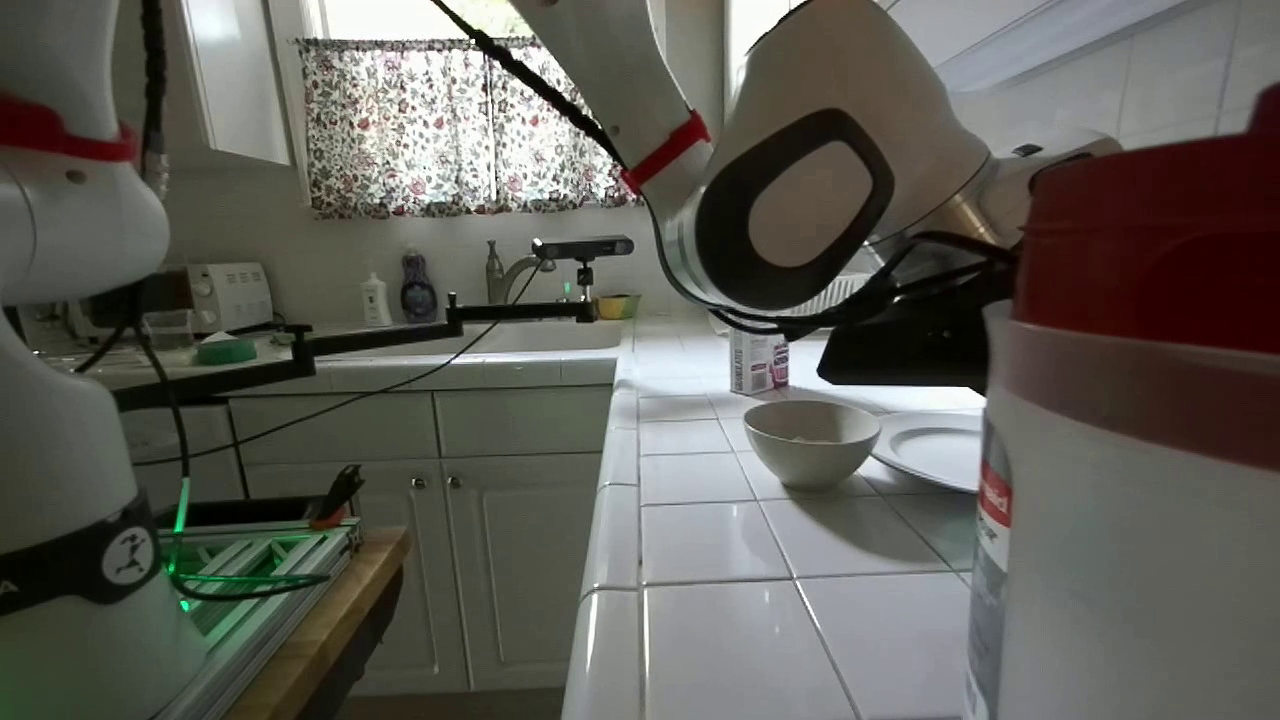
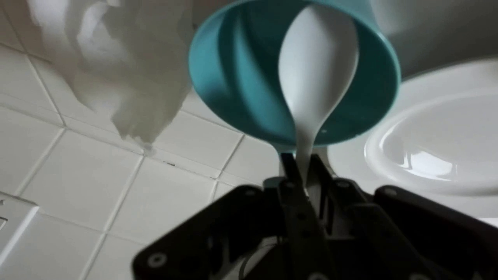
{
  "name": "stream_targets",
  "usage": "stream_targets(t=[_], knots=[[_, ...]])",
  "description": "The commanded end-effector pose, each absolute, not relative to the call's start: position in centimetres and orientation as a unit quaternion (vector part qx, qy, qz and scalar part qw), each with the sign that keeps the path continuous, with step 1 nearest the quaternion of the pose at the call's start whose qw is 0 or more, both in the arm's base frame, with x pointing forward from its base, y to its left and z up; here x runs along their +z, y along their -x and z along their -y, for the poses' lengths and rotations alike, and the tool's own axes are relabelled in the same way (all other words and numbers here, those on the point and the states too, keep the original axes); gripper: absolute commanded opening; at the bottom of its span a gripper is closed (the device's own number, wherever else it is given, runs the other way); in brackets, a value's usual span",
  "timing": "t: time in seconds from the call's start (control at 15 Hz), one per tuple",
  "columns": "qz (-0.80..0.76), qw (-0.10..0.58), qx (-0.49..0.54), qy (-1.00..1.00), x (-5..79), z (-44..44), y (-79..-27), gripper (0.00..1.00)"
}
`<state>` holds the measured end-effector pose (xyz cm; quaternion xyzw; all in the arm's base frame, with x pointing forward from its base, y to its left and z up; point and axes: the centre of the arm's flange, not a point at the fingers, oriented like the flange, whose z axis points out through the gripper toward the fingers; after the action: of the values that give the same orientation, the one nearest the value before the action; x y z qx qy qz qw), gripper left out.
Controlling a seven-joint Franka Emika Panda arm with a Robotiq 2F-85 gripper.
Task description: Remove the spoon from the plate
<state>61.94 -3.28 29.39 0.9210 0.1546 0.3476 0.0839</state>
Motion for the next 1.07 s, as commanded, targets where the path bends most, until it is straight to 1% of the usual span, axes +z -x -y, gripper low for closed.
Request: stream_targets(t=[0.0,0.13,0.47,0.53,0.73,1.0], knots=[[-0.171,0.112,0.349,-0.914,28.6,3.2,-61.7,0.43],[-0.181,0.128,0.353,-0.909,29.2,3.2,-61.9,0.56],[-0.213,0.147,0.36,-0.896,32.8,0.6,-62.5,0.95],[-0.22,0.142,0.352,-0.899,33.5,-0.2,-62.4,0.99],[-0.237,0.134,0.32,-0.908,36.2,-2.1,-61.9,1.0],[-0.263,0.101,0.27,-0.921,40.2,-3.6,-60.8,1.0]])
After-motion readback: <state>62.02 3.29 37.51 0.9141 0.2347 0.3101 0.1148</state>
